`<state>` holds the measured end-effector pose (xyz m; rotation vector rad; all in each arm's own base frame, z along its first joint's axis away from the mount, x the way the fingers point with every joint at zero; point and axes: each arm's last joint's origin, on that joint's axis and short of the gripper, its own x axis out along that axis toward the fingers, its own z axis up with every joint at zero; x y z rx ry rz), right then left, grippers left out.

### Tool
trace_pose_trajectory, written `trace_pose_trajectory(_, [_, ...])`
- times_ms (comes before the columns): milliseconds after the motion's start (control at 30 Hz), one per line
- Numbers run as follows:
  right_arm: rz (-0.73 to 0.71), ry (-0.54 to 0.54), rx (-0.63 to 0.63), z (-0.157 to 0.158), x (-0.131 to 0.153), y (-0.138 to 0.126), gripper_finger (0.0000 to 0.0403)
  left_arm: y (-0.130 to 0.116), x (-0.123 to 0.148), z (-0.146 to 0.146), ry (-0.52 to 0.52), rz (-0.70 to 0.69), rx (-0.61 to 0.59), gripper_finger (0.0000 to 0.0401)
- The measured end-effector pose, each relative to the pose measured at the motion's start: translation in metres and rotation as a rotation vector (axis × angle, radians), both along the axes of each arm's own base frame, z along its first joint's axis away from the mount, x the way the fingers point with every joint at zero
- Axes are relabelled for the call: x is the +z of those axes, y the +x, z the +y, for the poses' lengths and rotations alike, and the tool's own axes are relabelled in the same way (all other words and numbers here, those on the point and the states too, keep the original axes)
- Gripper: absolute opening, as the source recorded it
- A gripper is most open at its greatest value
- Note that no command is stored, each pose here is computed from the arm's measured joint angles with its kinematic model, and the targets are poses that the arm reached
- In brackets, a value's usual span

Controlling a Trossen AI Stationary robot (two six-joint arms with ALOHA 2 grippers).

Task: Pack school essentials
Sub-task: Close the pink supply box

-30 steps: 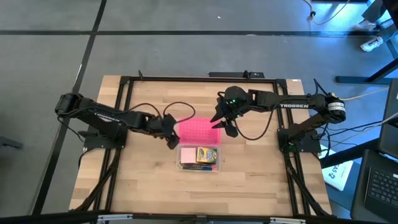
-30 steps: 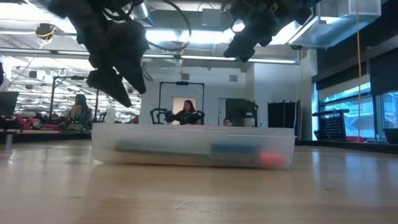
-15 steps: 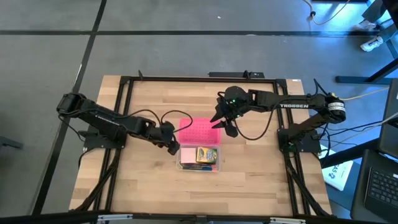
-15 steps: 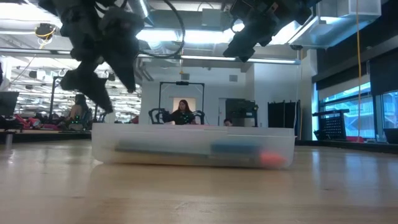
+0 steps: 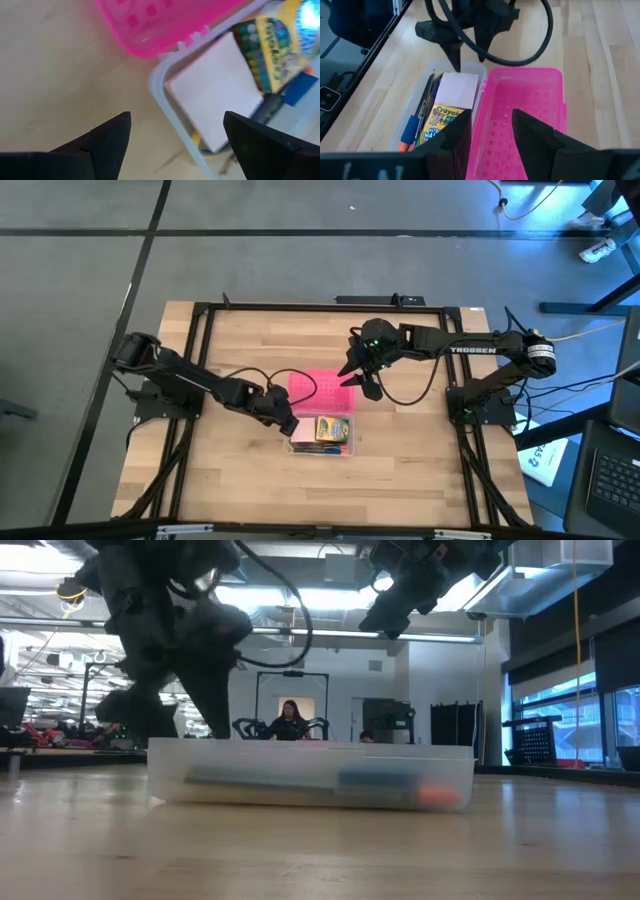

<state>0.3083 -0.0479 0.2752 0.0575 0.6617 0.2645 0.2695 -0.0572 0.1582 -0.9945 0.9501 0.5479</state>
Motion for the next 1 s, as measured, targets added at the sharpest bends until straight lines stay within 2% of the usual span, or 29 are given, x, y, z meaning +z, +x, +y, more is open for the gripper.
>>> trace_pose_trajectory(267, [0.122, -0.003, -0.026, 0.001, -0.008, -0.008, 0.0144, 0.005, -0.019, -0.001, -0.001, 0.061, 0.033, 0.0311])
trace_pose_trajectory(400, [0.224, -0.112, -0.157, -0.004, -0.014, -0.013, 0.0144, 0.006, -0.020, -0.001, -0.006, 0.066, 0.054, 0.0311])
trace_pose_trajectory(667, [0.375, -0.227, -0.454, -0.014, -0.030, -0.024, 0.0144, 0.005, -0.020, -0.001, -0.006, 0.061, 0.057, 0.0311])
trace_pose_trajectory(867, [0.435, -0.207, -0.513, -0.024, -0.060, -0.036, 0.0144, 0.005, -0.020, -0.001, -0.006, 0.062, 0.057, 0.0311])
trace_pose_trajectory(1000, [0.399, -0.169, -0.520, -0.027, -0.079, -0.041, 0.0144, 0.005, -0.020, -0.001, -0.006, 0.061, 0.057, 0.0311])
